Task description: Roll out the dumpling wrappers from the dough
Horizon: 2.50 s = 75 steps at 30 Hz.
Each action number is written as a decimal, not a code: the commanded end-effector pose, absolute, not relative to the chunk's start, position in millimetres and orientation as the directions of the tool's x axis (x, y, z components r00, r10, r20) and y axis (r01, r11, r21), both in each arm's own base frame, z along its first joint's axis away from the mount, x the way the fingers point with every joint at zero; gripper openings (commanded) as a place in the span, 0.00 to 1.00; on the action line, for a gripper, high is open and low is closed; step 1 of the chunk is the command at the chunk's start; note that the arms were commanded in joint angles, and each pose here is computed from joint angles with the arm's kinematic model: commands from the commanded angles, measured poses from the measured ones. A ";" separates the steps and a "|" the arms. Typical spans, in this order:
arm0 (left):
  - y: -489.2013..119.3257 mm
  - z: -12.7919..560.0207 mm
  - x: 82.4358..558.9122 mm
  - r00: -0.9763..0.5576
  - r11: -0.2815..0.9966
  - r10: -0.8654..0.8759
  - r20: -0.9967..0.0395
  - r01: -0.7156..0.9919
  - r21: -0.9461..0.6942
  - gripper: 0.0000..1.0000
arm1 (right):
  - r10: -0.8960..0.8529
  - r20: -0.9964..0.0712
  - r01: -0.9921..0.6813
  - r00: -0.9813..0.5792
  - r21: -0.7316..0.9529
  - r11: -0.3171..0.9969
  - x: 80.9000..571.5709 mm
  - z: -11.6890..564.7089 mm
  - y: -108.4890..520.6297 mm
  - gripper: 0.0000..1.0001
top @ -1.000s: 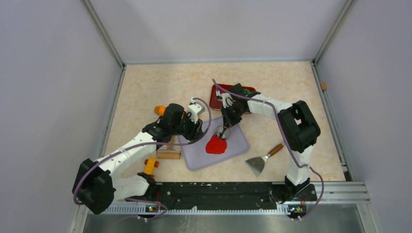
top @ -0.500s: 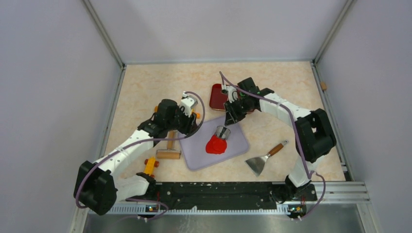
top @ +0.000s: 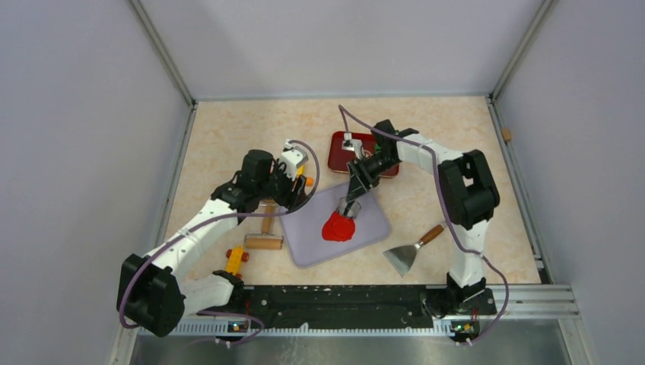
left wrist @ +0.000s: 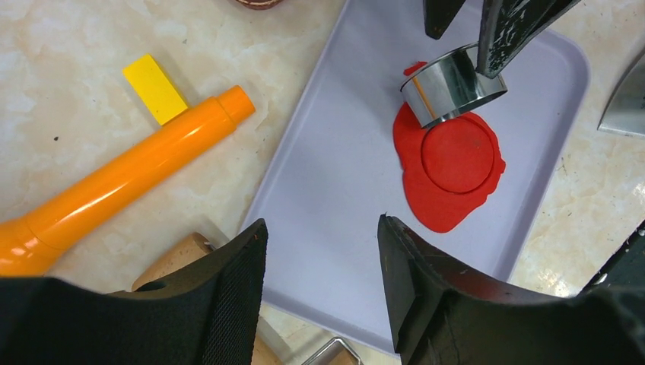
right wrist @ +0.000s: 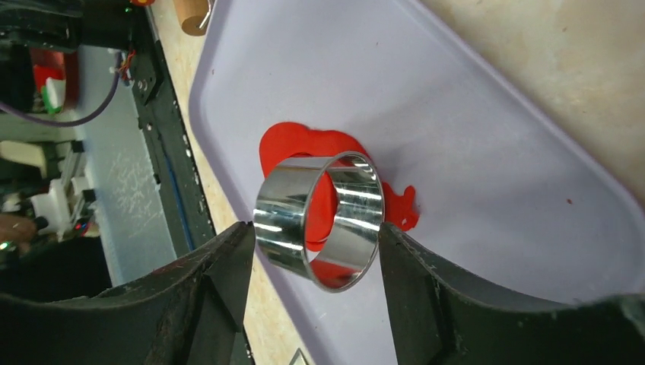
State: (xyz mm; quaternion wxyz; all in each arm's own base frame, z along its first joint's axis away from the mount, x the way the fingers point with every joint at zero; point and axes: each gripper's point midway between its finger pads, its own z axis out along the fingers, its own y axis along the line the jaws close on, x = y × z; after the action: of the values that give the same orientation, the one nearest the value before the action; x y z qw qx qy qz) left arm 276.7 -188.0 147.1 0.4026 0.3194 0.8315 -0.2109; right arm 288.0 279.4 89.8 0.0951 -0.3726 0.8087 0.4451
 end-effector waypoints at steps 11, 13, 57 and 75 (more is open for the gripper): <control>-181.1 161.2 296.5 -0.418 0.713 0.356 -0.836 0.699 -0.046 0.60 | -0.582 -0.428 -0.609 -0.692 0.778 0.152 260.3 96.8 285.0 0.27; -181.6 160.1 297.3 -0.416 0.713 0.354 -0.838 0.700 -0.046 0.60 | -0.584 -0.419 -0.600 -0.695 0.785 0.152 258.1 97.2 284.4 0.23; -176.4 117.6 296.7 -0.535 0.792 0.217 -0.816 0.586 -0.174 0.74 | -0.476 -0.461 -0.452 -0.749 -0.170 0.876 341.3 81.8 68.0 0.04; -168.5 121.1 304.1 -0.436 0.699 0.447 -0.781 0.715 0.001 0.76 | -0.383 -0.805 -0.644 -0.453 -0.002 0.765 353.2 192.9 141.1 0.68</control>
State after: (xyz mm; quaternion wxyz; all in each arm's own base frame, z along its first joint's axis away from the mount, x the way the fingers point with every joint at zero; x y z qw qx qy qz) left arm 290.4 -168.4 107.0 0.3958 0.2807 0.8528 -0.1932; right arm 339.4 106.3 132.7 0.2986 -0.2917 0.9056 0.0751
